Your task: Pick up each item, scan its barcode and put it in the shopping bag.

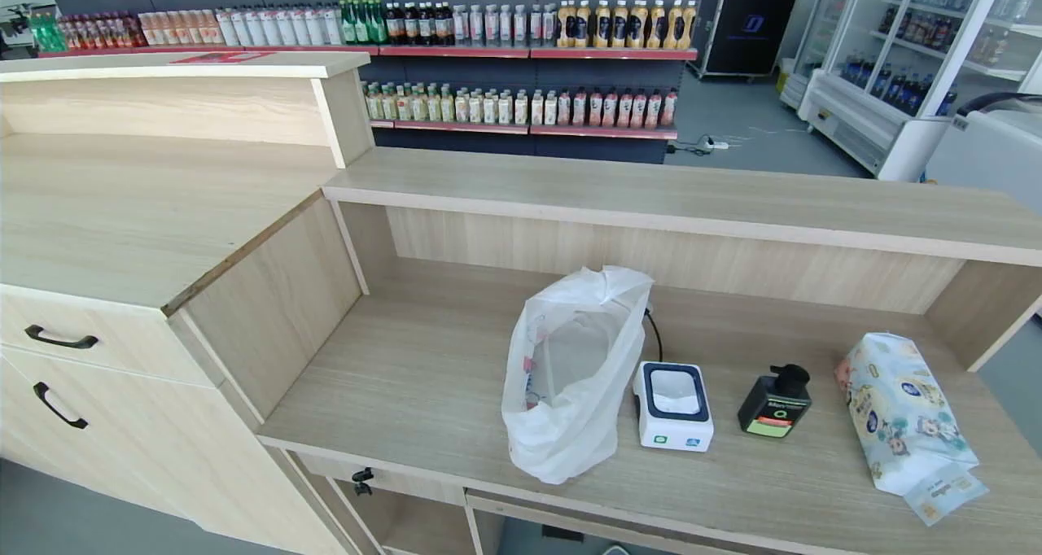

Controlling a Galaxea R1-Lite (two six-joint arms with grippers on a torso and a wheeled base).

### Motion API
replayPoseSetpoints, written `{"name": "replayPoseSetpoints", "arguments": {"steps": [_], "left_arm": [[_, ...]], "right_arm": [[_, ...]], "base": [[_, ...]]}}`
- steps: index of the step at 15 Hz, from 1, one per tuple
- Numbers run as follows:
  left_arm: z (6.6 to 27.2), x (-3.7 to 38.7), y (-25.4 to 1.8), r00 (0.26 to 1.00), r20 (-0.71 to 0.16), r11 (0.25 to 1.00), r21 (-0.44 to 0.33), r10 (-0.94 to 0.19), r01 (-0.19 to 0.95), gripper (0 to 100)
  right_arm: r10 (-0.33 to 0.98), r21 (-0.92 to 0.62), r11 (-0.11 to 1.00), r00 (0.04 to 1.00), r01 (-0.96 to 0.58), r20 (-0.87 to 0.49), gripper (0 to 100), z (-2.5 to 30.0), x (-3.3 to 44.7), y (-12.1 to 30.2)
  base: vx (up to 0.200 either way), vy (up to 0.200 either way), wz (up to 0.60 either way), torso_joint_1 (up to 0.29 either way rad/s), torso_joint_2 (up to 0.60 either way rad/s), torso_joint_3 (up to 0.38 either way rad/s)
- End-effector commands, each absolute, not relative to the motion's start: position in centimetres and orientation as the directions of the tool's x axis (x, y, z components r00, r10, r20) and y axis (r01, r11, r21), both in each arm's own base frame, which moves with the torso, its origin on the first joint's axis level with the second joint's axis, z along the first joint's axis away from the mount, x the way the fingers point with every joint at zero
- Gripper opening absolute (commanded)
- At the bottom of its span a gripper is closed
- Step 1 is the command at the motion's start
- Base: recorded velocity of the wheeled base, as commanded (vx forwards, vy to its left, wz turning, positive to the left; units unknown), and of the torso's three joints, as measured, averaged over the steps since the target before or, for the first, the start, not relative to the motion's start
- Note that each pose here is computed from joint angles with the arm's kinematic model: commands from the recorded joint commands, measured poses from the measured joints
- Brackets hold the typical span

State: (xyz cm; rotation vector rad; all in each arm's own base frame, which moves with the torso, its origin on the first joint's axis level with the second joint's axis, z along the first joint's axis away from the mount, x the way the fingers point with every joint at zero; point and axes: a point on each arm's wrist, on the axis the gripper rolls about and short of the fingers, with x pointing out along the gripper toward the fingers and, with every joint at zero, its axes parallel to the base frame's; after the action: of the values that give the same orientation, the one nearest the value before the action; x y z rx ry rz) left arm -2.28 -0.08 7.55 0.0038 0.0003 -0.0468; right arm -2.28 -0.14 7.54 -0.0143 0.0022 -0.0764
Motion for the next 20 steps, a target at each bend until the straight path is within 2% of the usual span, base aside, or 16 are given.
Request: {"name": "replayPoseSetpoints", "arguments": {"steps": [1,10,11,14,15,17,20], "left_arm": [[7.6,-2.3,-0.1,0.999,-0.002,0.999,0.003,-0.046,0.046,100],[7.6,-2.3,-0.1,0.999,-0.002,0.999,0.003,-0.048,0.048,100],[7.6,-2.3,-0.1,0.999,-0.002,0.999,0.003,-0.046,0.046,100],[7.6,-2.3,-0.1,0.999,-0.002,0.999,0.003,-0.048,0.048,100],[7.6,-2.3,-0.1,0.999,-0.002,0.999,0.003,-0.046,0.046,100],[7.6,-2.3,-0.1,0.999,-0.002,0.999,0.003,-0.048,0.048,100],[7.6,-2.3,-0.1,0.999,-0.002,0.999,0.003,-0.046,0.046,100]], "right_arm": [[-0.077,-0.014,0.997,0.997,0.077,0.002,100,7.6,-2.3,-0.1],[-0.071,-0.025,0.997,0.997,0.071,0.009,100,7.6,-2.3,-0.1],[-0.051,-0.015,0.999,0.997,0.051,0.051,100,10.5,-2.5,-0.1],[0.044,-0.015,0.999,0.999,-0.045,-0.003,100,19.4,1.1,0.1],[0.041,-0.016,0.999,0.999,-0.042,-0.015,100,21.0,2.2,0.1],[0.005,-0.019,1.000,0.989,-0.008,-0.148,100,21.4,5.9,0.0],[0.076,-0.041,0.995,0.955,-0.091,-0.287,100,20.4,10.5,0.7]], "base": [[0.000,0.000,0.00,0.000,0.00,0.000],[0.000,0.000,0.00,0.000,0.00,0.000],[0.000,0.000,0.00,0.000,0.00,0.000],[0.000,0.000,0.00,0.000,0.00,0.000],[0.000,0.000,0.00,0.000,0.00,0.000],[0.000,0.000,0.00,0.000,0.00,0.000],[0.000,0.000,0.00,0.000,0.00,0.000]]}}
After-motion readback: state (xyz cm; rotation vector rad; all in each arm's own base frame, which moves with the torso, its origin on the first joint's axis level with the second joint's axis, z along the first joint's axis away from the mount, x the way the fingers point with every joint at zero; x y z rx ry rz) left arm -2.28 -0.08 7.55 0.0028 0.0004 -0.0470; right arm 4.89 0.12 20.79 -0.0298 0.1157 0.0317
